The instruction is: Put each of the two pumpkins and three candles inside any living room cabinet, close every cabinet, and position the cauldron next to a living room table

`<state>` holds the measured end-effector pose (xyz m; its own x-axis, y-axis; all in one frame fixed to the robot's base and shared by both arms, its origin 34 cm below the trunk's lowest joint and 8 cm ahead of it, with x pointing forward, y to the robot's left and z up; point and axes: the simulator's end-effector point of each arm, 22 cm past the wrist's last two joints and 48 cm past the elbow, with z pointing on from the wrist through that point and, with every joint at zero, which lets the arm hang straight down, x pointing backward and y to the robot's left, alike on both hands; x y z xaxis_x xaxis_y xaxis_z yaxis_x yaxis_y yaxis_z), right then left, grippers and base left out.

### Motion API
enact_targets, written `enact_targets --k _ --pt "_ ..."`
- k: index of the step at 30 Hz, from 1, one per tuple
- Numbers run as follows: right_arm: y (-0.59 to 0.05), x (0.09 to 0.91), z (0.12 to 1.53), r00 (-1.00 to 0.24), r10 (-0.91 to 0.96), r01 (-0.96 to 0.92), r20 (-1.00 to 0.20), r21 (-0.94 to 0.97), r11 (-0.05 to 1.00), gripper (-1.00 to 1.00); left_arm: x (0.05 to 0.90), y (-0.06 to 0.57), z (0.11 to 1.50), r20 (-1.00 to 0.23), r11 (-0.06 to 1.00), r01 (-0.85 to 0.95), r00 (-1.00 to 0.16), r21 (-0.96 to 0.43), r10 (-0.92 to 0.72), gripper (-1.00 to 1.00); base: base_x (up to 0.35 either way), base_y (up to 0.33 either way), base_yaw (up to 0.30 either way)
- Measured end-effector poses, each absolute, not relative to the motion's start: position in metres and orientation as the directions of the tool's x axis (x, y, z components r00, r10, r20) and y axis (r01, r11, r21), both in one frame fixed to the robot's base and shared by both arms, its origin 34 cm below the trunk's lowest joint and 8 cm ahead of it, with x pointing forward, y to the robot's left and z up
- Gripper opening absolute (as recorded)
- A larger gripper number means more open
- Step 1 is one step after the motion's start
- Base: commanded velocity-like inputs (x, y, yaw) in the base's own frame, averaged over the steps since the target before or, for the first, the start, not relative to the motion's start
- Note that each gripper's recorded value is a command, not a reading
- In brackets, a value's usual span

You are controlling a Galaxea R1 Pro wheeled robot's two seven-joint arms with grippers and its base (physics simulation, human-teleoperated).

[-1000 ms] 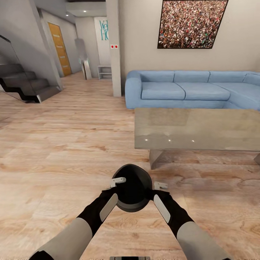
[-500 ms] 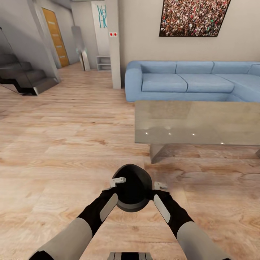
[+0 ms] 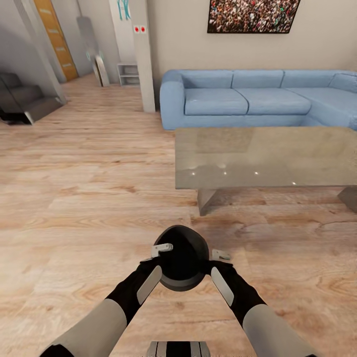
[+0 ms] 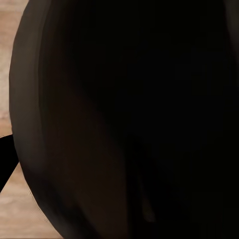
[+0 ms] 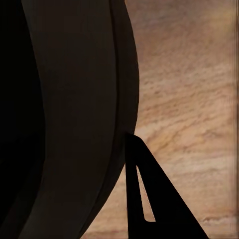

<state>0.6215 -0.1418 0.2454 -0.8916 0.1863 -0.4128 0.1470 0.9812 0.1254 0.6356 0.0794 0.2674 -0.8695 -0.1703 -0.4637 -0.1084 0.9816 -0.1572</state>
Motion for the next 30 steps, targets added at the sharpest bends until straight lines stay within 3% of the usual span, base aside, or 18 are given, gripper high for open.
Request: enact_targets --k 6,25,30 --pt "-0.1419 0.6224 0.2463 -0.891 0.183 0.144 -0.416 0.124 0.982 -1.00 0.6357 0.0794 0.2676 -0.465 0.982 -0.108 -0.869 -0.157 -0.170 -1.00 0.021 -0.006 -0.040" --pt "-0.1419 0.6223 0.2465 -0.891 0.184 0.145 -0.415 0.124 0.982 -1.00 0.6357 0.0793 0.2679 -0.465 0.982 -0.107 -0.869 -0.157 -0.170 -1.00 0.272 -0.192 0.000" --pt "-0.1421 0.6225 0.2464 -0.891 0.183 0.144 -0.416 0.123 0.982 -1.00 0.6357 0.0792 0.2676 -0.464 0.981 -0.108 -0.869 -0.158 -0.171 -1.00 0.108 -0.106 0.000"
